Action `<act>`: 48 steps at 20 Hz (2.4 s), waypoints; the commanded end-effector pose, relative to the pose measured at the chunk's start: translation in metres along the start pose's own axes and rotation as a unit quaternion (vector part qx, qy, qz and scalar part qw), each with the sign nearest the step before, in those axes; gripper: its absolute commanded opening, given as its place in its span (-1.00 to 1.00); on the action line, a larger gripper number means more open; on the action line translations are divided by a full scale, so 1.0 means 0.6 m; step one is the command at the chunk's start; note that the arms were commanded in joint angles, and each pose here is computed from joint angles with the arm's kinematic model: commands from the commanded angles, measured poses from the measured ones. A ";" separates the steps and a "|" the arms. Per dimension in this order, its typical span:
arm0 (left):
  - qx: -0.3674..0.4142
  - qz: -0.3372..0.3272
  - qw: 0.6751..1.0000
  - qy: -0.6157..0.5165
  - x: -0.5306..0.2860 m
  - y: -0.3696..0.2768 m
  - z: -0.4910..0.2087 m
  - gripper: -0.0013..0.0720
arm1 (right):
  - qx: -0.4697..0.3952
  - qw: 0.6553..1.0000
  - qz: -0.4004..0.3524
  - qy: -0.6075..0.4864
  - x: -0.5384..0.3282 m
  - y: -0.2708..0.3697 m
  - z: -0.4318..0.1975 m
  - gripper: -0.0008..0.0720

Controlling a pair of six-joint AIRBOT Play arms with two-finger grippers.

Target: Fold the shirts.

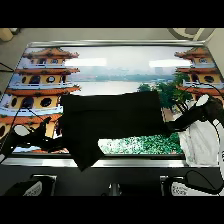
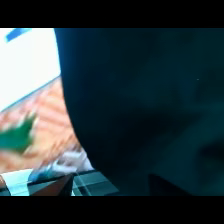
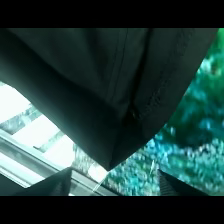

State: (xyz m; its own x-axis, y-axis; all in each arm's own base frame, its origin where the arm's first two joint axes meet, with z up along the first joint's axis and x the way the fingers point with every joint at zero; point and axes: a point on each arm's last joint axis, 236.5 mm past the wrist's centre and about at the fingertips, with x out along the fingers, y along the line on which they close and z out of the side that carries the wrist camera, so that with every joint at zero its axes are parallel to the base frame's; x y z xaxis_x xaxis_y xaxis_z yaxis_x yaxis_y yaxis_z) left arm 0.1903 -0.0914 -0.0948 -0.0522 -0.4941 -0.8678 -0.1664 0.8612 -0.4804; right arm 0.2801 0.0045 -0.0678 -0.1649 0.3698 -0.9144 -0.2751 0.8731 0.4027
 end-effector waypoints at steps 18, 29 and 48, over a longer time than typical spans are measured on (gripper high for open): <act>0.000 0.009 1.000 0.018 0.031 -0.018 -0.014 -0.91 | 0.049 0.998 0.012 -0.037 0.080 -0.020 0.069 -0.56; 0.137 0.045 0.980 -0.136 -0.164 -0.107 0.112 -0.92 | -0.052 0.978 -0.094 -0.180 -0.145 -0.010 0.179 -0.93; 0.049 0.046 0.992 -0.102 -0.091 -0.051 0.437 -0.92 | -0.054 0.960 -0.114 -0.251 -0.039 -0.083 0.403 -0.92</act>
State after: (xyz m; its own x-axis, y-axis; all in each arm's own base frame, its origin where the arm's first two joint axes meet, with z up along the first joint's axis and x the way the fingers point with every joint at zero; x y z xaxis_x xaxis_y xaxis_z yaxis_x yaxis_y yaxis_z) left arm 0.4638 -0.0642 -0.0296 0.2552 -0.3710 -0.8929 -0.0074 0.9227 -0.3855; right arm 0.5290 0.0275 -0.0466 0.4387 0.2940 -0.8492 -0.3747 0.9188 0.1245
